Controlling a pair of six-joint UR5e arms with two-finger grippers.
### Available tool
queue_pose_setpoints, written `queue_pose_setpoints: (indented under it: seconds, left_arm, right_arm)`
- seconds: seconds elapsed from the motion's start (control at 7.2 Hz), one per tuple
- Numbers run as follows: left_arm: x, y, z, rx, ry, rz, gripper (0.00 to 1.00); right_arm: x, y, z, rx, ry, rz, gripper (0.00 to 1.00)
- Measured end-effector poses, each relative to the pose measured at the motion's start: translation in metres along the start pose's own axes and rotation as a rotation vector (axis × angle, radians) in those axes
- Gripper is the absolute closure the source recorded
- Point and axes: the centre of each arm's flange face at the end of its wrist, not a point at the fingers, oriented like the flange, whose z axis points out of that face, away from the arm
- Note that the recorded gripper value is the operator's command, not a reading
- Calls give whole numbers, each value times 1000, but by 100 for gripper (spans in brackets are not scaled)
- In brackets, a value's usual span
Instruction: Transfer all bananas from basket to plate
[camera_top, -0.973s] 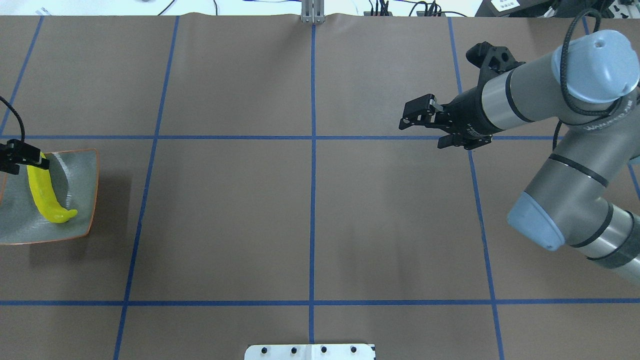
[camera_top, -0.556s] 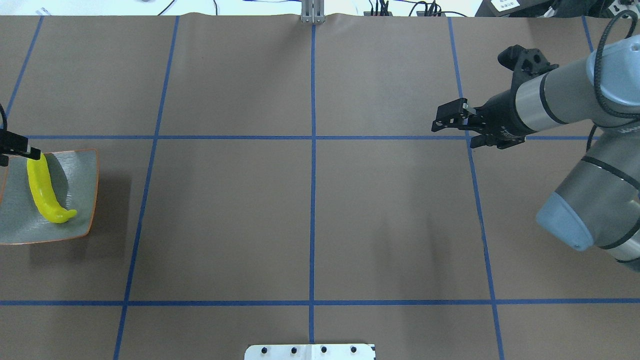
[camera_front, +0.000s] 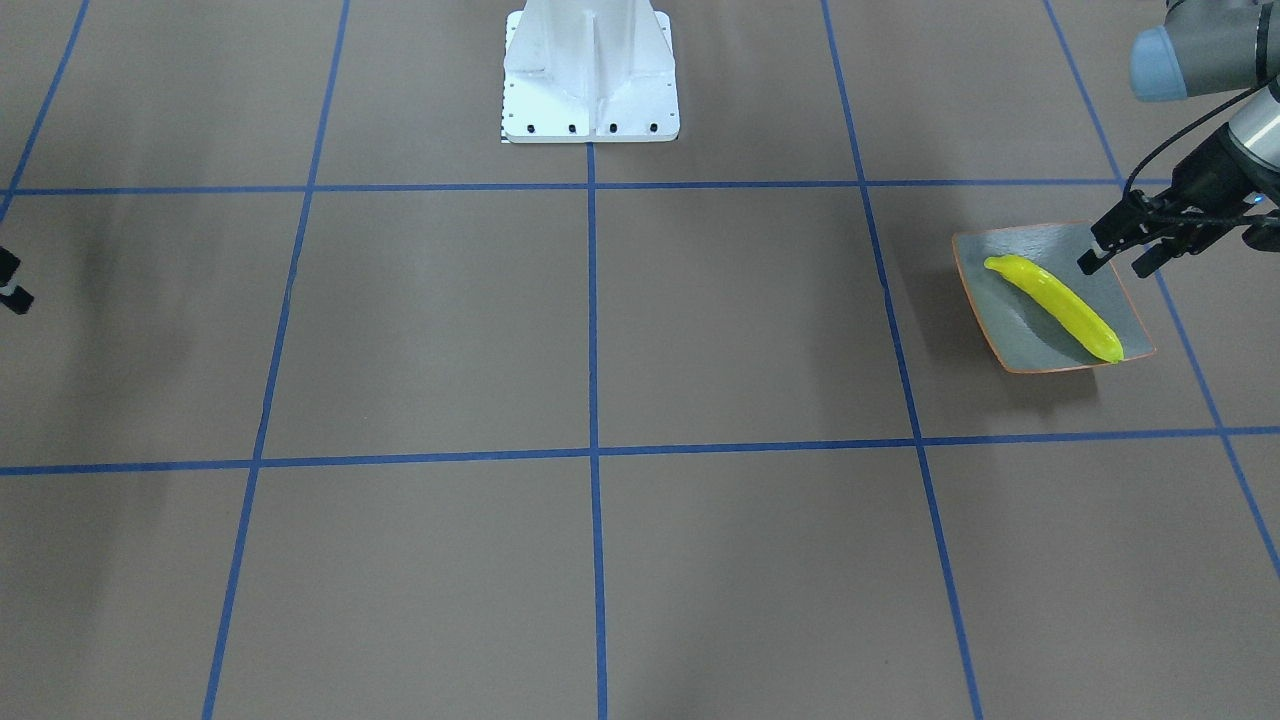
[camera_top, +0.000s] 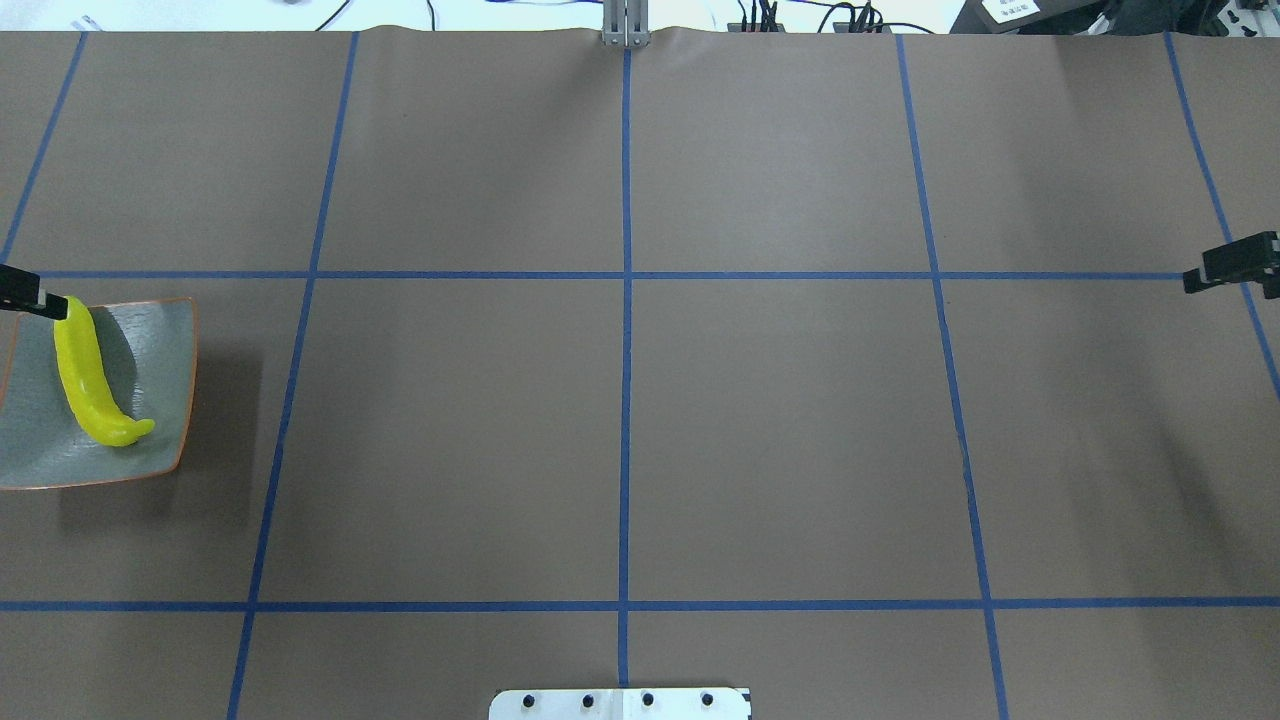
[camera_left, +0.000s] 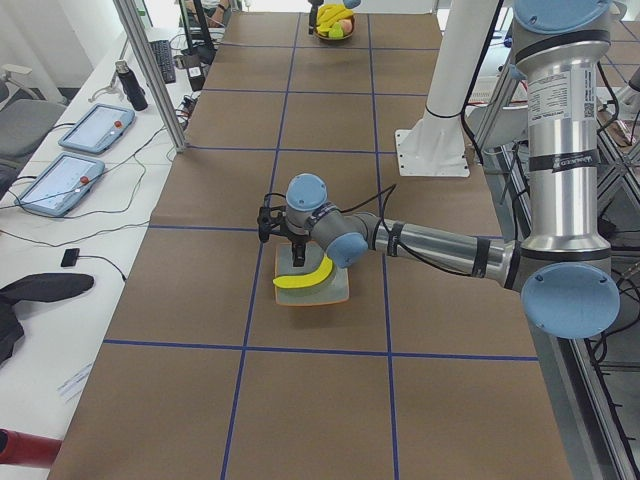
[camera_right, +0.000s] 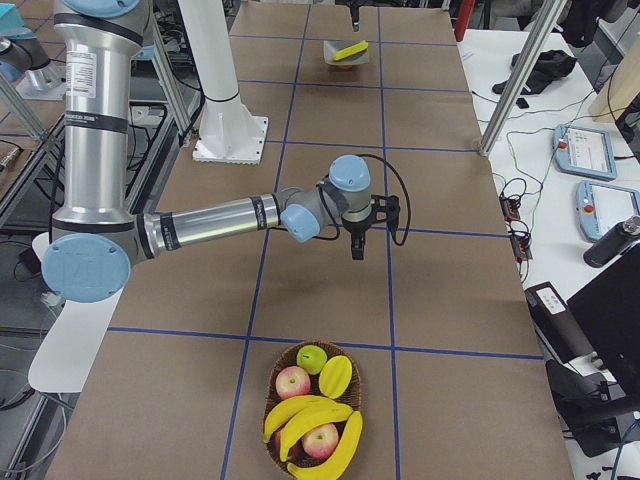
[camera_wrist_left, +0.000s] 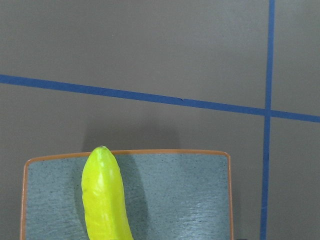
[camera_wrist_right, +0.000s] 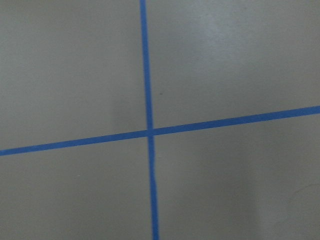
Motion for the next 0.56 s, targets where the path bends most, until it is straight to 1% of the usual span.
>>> queue_pose_setpoints:
  seconds: [0.28,0.42,0.56]
  left_arm:
    - [-1,0,1,-2,-2,-1,9]
    - [-1,0,2,-3,-3,-2,9]
    - [-2,1,3,-5,-5,-3,8]
  right_arm:
    - [100,21,-9,-4,51,-118,0]
    - [140,38,-15,-5,92,-196,0]
    - [177,60,-22,-12,153,-279,0]
